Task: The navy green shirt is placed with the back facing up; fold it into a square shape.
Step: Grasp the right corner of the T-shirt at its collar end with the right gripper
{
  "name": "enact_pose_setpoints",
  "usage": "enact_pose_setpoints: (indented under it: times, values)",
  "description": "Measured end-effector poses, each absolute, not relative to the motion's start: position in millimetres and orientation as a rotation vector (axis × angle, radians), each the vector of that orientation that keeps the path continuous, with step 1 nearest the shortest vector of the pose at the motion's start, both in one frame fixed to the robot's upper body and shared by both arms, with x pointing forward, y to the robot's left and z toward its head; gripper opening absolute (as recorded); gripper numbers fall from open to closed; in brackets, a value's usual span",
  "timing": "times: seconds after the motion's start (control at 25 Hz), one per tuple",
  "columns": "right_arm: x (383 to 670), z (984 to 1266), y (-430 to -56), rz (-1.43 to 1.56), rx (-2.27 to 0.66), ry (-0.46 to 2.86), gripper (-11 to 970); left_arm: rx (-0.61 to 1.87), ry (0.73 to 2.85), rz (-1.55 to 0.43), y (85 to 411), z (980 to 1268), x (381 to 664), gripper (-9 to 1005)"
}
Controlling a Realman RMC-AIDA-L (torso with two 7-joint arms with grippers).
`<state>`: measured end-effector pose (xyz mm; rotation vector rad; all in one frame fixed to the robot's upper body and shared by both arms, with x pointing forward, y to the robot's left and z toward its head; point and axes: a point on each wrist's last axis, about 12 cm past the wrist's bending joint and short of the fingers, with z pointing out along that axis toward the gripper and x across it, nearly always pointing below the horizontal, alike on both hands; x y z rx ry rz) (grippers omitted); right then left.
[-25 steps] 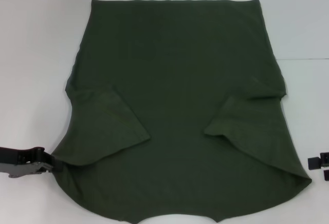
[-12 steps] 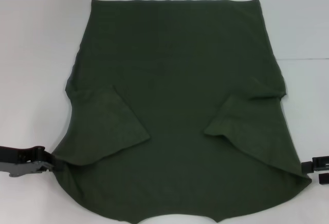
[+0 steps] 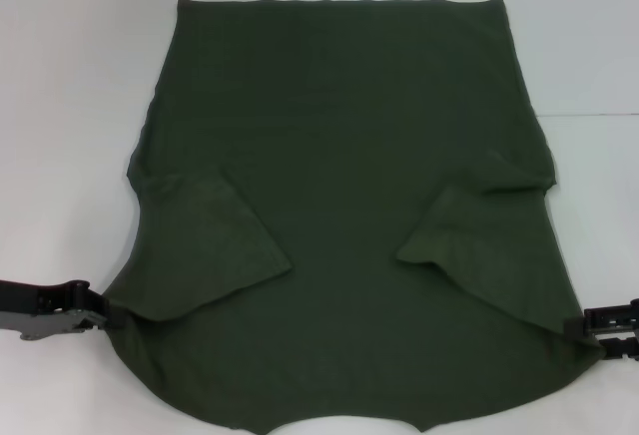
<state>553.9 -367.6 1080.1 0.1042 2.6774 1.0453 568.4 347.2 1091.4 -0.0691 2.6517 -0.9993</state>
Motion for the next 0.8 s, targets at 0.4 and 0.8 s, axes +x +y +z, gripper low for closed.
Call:
enact_pose_setpoints:
  times: [0.4, 0.8]
  values:
    - [558, 1076, -358, 1.04, 0.096, 2.666, 782, -0.064, 2.648, -1.002, 346, 1092, 569, 32]
    - [559, 1075, -355, 1.044, 0.086, 2.663, 751, -0.059, 2.642, -1.006, 345, 1094, 571, 31]
